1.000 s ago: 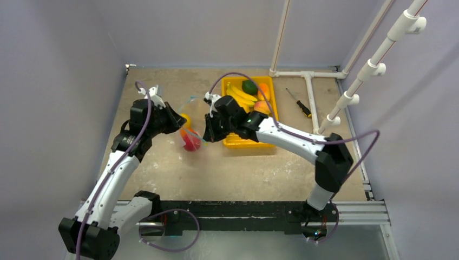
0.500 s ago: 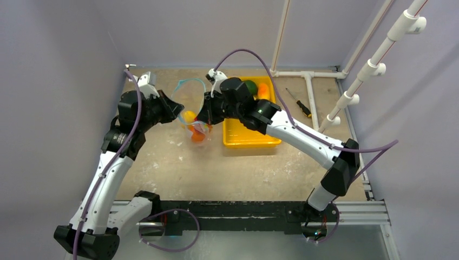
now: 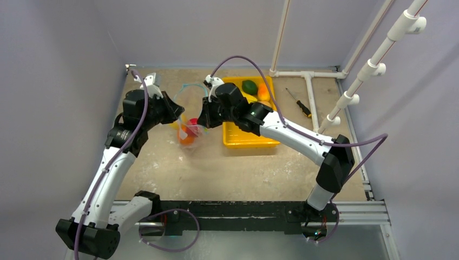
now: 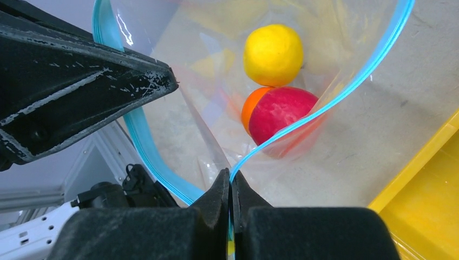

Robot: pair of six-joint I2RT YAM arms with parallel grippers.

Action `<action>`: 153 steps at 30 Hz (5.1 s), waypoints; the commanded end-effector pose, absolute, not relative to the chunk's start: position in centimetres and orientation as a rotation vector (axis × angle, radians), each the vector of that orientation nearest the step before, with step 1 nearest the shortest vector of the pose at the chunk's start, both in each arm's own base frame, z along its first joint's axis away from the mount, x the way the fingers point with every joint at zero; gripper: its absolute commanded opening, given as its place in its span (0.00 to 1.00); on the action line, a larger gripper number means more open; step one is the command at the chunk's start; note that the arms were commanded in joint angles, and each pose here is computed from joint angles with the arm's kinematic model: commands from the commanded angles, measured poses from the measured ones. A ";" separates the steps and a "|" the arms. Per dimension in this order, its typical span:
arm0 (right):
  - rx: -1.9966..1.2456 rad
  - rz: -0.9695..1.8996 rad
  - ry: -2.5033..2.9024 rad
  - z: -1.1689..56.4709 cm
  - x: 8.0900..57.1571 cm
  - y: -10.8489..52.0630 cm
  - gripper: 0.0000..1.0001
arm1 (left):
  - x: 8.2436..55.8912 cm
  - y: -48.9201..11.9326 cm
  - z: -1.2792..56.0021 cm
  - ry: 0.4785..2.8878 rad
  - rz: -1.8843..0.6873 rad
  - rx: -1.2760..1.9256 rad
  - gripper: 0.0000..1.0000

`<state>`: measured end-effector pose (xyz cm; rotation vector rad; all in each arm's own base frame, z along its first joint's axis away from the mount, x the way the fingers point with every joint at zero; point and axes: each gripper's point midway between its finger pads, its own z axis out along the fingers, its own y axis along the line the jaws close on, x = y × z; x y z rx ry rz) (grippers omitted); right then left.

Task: Place the food in the zip-top bag and seal the zipper
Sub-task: Adjust the zipper food storage bag at the center of the board, then pick up the fake fruit from the bin, then place the fake fruit in the zipper food storage bag.

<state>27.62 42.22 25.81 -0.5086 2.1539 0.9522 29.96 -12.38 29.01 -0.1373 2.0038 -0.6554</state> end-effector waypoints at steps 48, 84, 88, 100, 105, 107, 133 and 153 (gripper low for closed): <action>-0.086 0.575 2.100 24.1 34.9 35.2 0.57 | 31.0 -10.8 21.5 2.014 -0.466 0.032 0.00; 0.101 0.181 2.223 10.6 48.7 26.0 0.91 | 30.9 -11.1 20.0 2.062 -0.467 0.035 0.00; 0.099 0.172 2.233 9.9 48.8 26.0 0.91 | 31.0 -11.1 20.1 2.061 -0.468 0.035 0.00; 0.082 0.198 2.257 8.6 48.5 26.4 0.81 | 30.9 -11.1 20.0 2.063 -0.464 0.033 0.00; 0.079 0.209 2.255 8.6 48.2 26.4 0.66 | 30.9 -11.1 20.1 2.063 -0.464 0.033 0.00; 0.080 0.216 2.255 8.8 48.0 26.3 0.56 | 30.9 -11.0 20.1 2.063 -0.462 0.033 0.00; -0.073 0.532 1.980 25.3 42.4 28.8 0.24 | 30.9 -11.0 20.2 2.059 -0.463 0.033 0.00; -0.401 0.848 1.851 30.3 34.0 38.8 0.25 | 30.8 -11.0 20.4 2.056 -0.463 0.034 0.00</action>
